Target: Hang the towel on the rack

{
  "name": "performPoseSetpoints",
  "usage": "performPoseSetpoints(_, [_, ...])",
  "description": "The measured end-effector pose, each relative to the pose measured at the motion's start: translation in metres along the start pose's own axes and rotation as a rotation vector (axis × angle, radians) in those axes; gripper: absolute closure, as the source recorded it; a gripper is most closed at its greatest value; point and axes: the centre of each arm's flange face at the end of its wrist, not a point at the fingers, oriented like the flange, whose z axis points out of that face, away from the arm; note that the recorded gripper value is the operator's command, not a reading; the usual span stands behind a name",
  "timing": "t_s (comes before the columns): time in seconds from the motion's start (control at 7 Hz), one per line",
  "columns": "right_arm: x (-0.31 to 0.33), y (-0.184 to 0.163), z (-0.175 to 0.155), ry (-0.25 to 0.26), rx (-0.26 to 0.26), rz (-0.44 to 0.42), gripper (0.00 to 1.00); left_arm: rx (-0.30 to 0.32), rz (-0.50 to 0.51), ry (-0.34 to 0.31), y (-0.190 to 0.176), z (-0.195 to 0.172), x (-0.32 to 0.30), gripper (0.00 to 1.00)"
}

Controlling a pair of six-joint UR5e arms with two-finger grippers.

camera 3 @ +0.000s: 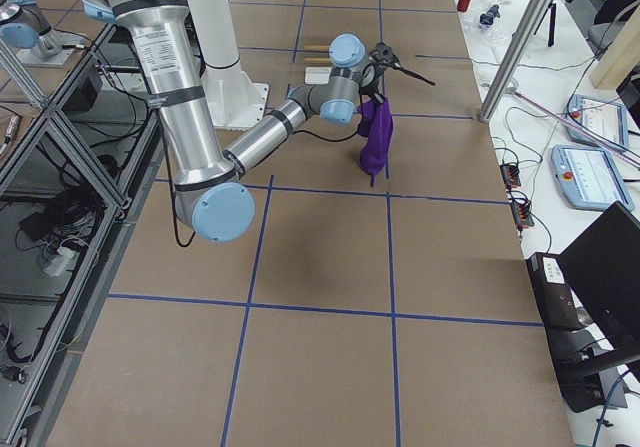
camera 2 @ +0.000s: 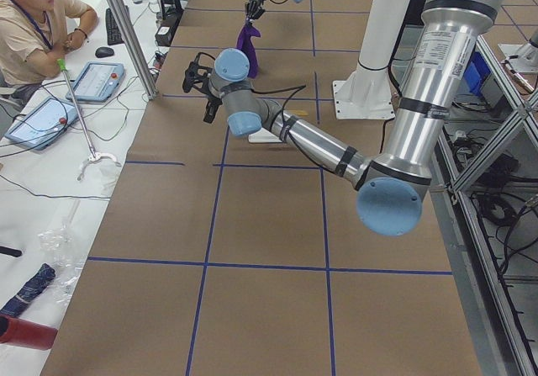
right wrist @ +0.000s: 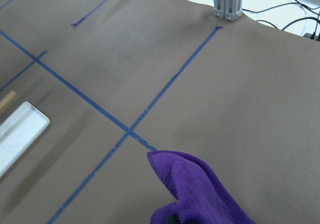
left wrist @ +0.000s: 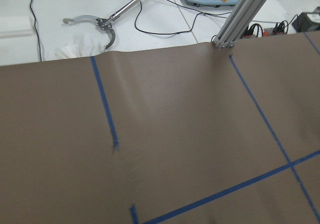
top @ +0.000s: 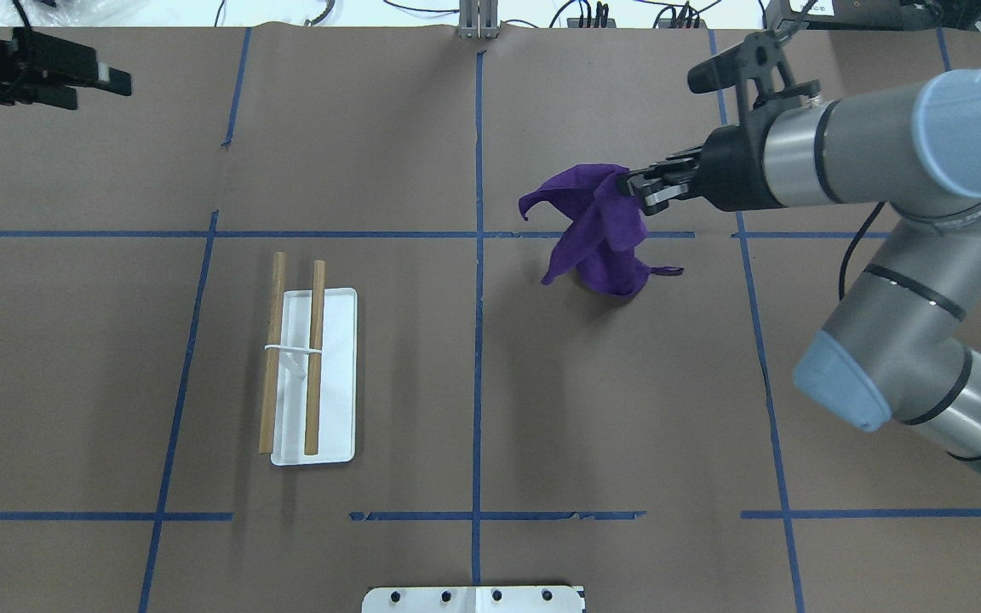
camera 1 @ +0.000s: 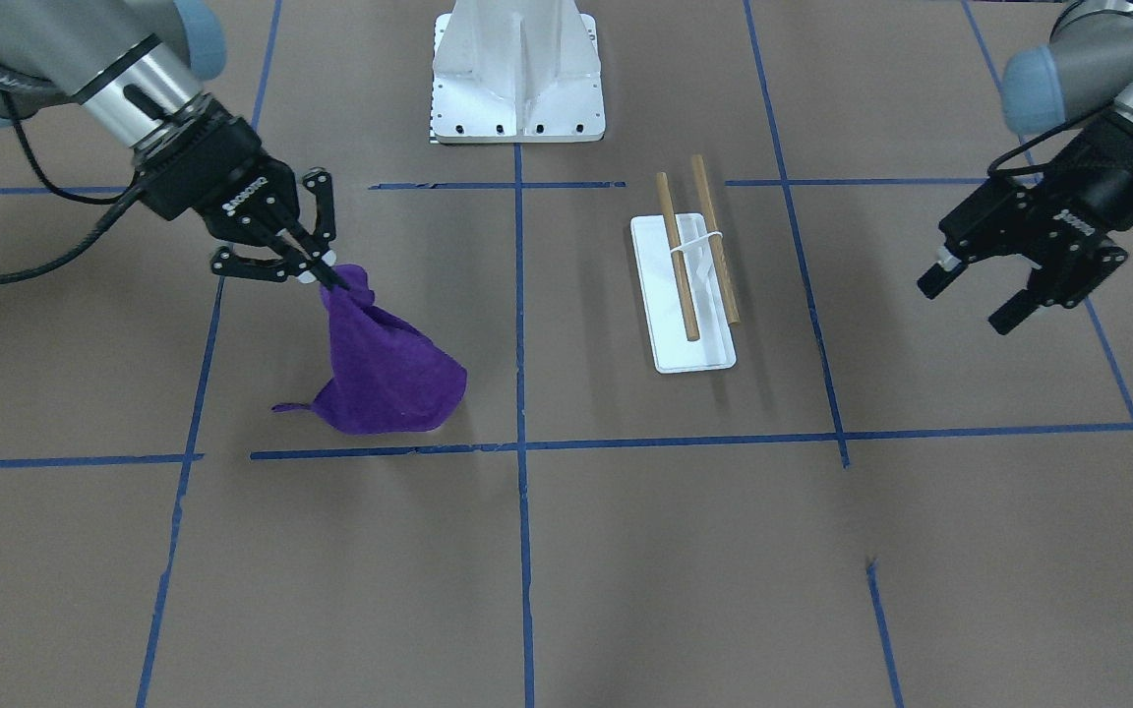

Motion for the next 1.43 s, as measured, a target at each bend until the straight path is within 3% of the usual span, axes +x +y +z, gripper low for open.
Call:
performPoseSetpoints(0.29, [-0.048, -0.008, 0.002, -0.02, 0.082, -0.009, 1.0, -0.023, -0.291, 0.05, 0.035, 0.066, 0.086, 0.22])
performPoseSetpoints(0.57, [-0.078, -0.011, -0.005, -0.036, 0.142, -0.02, 1.0, -0.028, -0.506, 0.029, 0.07, 0.124, 0.16, 0.21])
performPoseSetpoints(0.86, [-0.094, -0.012, -0.008, -0.049, 0.169, -0.024, 1.0, -0.016, -0.614, 0.032, 0.098, 0.151, 0.212, 0.2])
performPoseSetpoints(1.29, [-0.097, -0.012, -0.01, -0.054, 0.177, -0.025, 1.0, -0.034, -0.696, 0.03, 0.105, 0.17, 0.255, 0.17])
performPoseSetpoints(1.43, [-0.098, -0.013, -0.011, -0.055, 0.178, -0.025, 1.0, -0.046, -0.698, 0.028, 0.112, 0.174, 0.259, 0.41])
